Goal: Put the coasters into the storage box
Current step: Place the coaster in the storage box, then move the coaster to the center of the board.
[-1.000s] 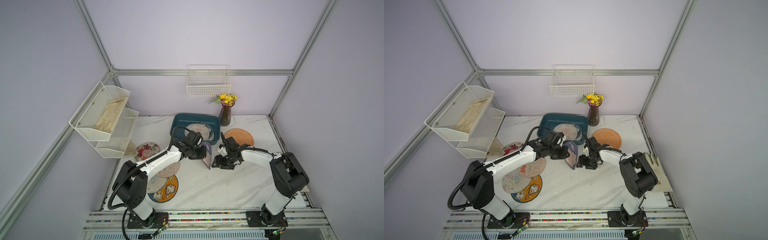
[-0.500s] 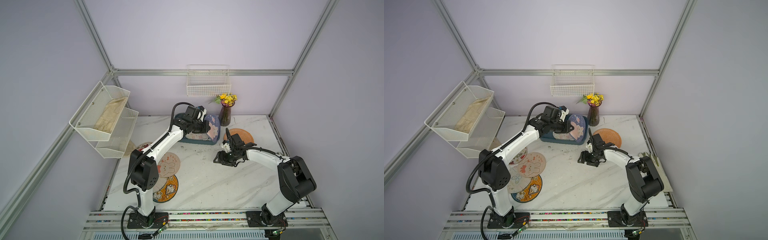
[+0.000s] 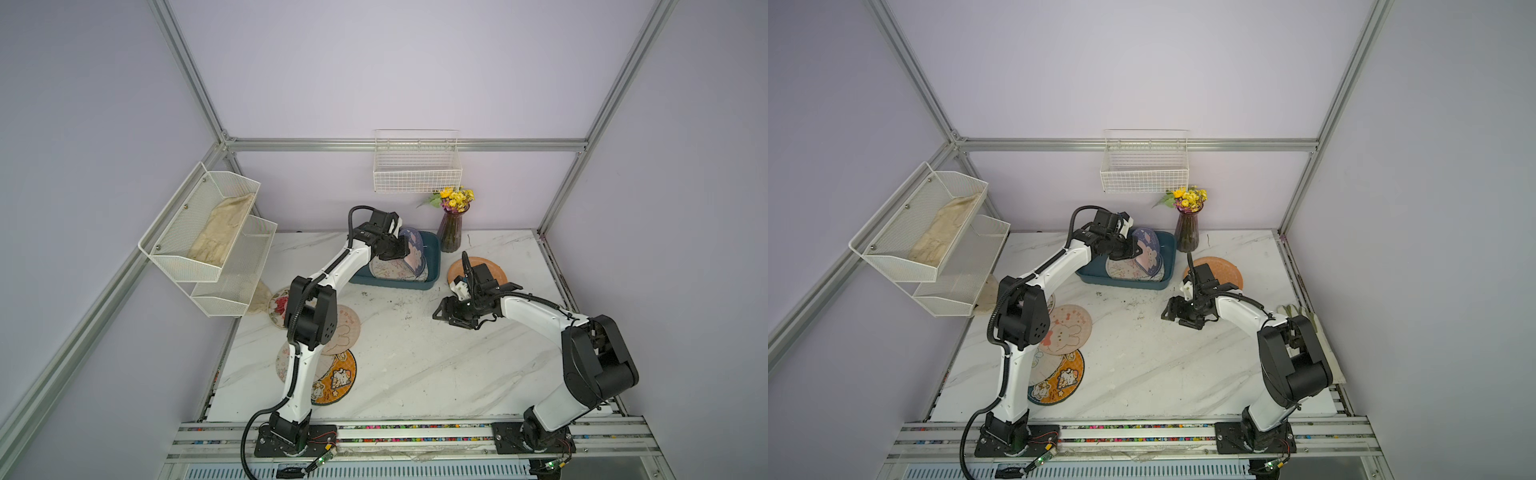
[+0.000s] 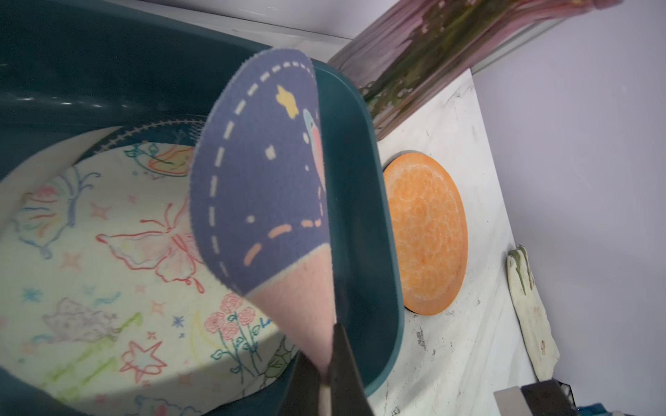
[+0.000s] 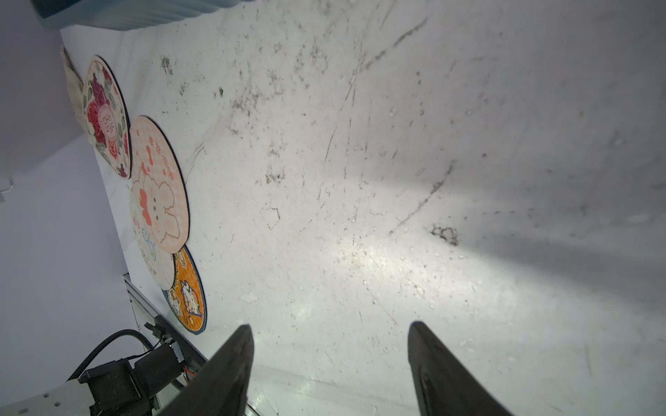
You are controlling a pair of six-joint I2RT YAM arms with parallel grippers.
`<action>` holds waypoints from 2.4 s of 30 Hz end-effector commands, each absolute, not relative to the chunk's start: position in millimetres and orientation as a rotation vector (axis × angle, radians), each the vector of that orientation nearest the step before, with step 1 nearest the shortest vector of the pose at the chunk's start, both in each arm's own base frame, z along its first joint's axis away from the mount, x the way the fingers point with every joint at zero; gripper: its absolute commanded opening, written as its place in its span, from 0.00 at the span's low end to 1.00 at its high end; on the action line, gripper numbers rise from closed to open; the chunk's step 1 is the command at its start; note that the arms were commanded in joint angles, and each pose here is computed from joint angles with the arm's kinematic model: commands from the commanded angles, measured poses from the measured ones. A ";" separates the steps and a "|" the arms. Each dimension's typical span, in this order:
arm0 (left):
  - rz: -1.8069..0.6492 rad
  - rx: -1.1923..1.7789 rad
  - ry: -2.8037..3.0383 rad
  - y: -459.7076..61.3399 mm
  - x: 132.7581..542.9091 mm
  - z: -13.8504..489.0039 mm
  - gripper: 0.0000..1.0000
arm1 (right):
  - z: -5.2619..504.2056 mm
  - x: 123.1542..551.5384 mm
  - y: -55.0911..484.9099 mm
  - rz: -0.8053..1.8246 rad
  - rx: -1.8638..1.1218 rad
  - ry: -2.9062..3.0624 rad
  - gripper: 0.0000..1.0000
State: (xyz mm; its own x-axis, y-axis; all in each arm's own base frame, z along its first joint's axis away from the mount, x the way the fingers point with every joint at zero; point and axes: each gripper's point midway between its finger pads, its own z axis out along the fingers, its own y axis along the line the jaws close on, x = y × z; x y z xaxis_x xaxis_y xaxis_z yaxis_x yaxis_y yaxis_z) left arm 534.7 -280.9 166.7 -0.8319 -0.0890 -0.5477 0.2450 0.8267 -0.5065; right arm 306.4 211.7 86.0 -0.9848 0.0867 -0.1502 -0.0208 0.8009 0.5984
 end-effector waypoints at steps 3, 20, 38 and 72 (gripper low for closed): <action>-0.655 0.025 2.423 -240.5 547.3 165.0 0.01 | 93.8 309.7 207.3 0.957 0.067 2.809 0.70; -0.367 -0.121 2.515 -176.3 527.4 143.1 0.62 | 102.0 327.5 206.3 0.942 0.062 2.783 0.70; -0.645 -0.066 2.383 -196.1 485.4 198.5 0.85 | 118.9 427.7 112.2 0.519 0.302 2.693 0.71; -0.773 -0.122 2.357 -187.7 398.3 193.3 1.00 | 31.0 611.3 16.0 0.103 0.341 2.633 0.73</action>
